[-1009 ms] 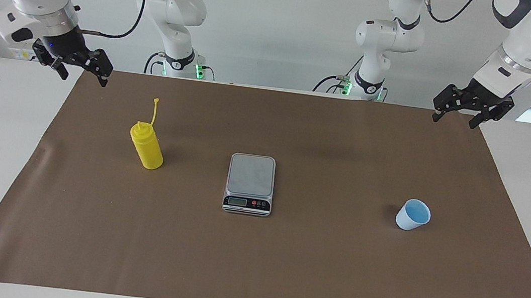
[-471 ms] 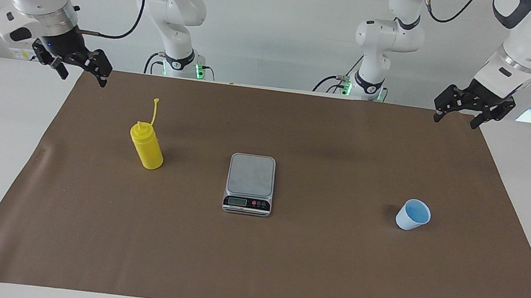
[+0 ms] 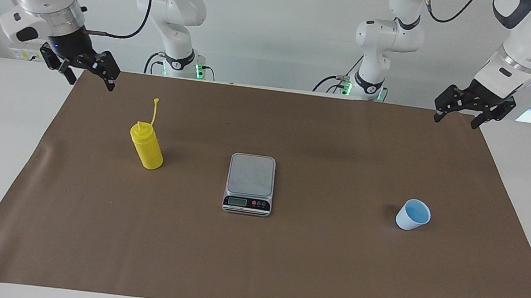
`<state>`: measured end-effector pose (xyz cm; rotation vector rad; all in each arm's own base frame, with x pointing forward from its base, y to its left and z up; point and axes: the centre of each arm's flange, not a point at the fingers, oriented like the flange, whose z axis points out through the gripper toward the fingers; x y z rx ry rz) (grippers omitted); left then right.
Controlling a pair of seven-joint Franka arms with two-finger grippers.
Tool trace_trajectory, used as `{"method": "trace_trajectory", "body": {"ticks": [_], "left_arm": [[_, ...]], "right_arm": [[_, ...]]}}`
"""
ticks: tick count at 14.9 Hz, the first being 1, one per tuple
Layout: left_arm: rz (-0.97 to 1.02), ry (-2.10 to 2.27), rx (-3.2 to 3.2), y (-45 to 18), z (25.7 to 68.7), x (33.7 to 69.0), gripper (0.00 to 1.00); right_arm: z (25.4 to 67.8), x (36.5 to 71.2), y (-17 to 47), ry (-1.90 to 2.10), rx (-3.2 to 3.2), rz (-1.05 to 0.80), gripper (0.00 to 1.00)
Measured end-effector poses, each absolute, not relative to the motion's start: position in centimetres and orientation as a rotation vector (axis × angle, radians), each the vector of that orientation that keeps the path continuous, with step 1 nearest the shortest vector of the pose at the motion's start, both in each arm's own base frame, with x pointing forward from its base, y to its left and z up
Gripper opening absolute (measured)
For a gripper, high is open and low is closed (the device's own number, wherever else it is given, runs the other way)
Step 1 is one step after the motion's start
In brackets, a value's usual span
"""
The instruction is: Pour seasoning into cup on scale with both arms
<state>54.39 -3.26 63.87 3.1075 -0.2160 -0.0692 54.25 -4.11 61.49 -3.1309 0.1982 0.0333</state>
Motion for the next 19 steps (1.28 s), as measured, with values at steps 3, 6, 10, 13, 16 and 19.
{"method": "trace_trajectory", "body": {"ticks": [3,6,10,13,16,19], "left_arm": [[-0.069,-0.223,3.107,-3.5,63.9,54.4,1.0],[-0.024,-0.225,3.108,-3.6,63.4,54.6,1.0],[0.105,-0.22,3.109,-3.6,59.7,55.0,1.0],[0.154,-0.22,3.108,-3.7,56.3,55.3,1.0],[0.202,-0.27,3.106,-3.4,52.1,56.0,1.0],[0.219,-0.31,3.104,-3.0,47.3,57.8,1.0]], "right_arm": [[61.3,54.2,-3.8,0.614,-3.042,0.061,1.0],[61.1,53.9,-3.1,1.01,-2.88,0.143,1.0],[61.0,53.9,-3.0,1.586,-2.561,0.217,1.0],[60.1,54.0,-5.2,1.823,-2.308,0.341,1.0],[57.3,54.2,-8.6,1.972,-2.087,0.489,1.0],[53.8,53.9,-12.5,2.054,-1.926,0.606,1.0]]}}
